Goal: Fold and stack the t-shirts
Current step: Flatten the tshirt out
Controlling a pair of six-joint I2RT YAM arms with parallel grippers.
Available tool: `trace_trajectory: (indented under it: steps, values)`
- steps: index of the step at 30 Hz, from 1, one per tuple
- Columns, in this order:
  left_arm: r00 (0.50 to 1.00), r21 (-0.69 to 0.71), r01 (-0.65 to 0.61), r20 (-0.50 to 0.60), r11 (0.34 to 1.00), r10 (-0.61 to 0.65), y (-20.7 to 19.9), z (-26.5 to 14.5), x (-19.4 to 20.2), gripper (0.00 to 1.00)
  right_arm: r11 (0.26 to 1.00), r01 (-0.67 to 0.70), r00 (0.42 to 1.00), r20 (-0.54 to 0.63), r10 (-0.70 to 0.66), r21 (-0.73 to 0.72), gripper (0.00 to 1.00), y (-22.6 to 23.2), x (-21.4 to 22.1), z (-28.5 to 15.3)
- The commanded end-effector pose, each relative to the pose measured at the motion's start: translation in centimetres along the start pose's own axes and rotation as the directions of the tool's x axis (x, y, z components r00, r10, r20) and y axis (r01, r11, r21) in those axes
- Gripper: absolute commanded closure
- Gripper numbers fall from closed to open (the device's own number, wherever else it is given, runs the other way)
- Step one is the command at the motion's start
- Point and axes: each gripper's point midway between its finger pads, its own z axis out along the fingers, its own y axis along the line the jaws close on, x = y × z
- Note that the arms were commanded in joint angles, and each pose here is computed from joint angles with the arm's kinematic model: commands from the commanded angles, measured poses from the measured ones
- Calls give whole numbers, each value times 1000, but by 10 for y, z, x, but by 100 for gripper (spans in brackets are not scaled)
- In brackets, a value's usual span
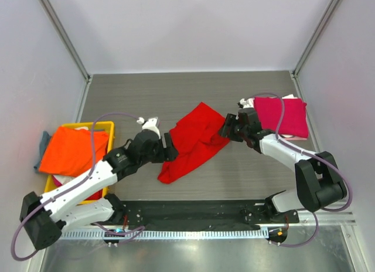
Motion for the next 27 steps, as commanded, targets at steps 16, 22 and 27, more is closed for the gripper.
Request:
trace_trajectory:
  steps: [16, 22, 27]
  values:
    - [946, -201, -318, -131, 926, 296, -29, 105, -49, 30, 979, -76, 994, -85, 61, -187, 37, 58, 4, 34]
    - [912, -174, -402, -156, 899, 378, -38, 122, -46, 31, 977, -84, 993, -94, 67, -196, 73, 56, 10, 39]
    - [869, -202, -491, -181, 847, 461, -45, 129, -45, 35, 982, -57, 997, -60, 47, -181, 98, 49, 10, 25]
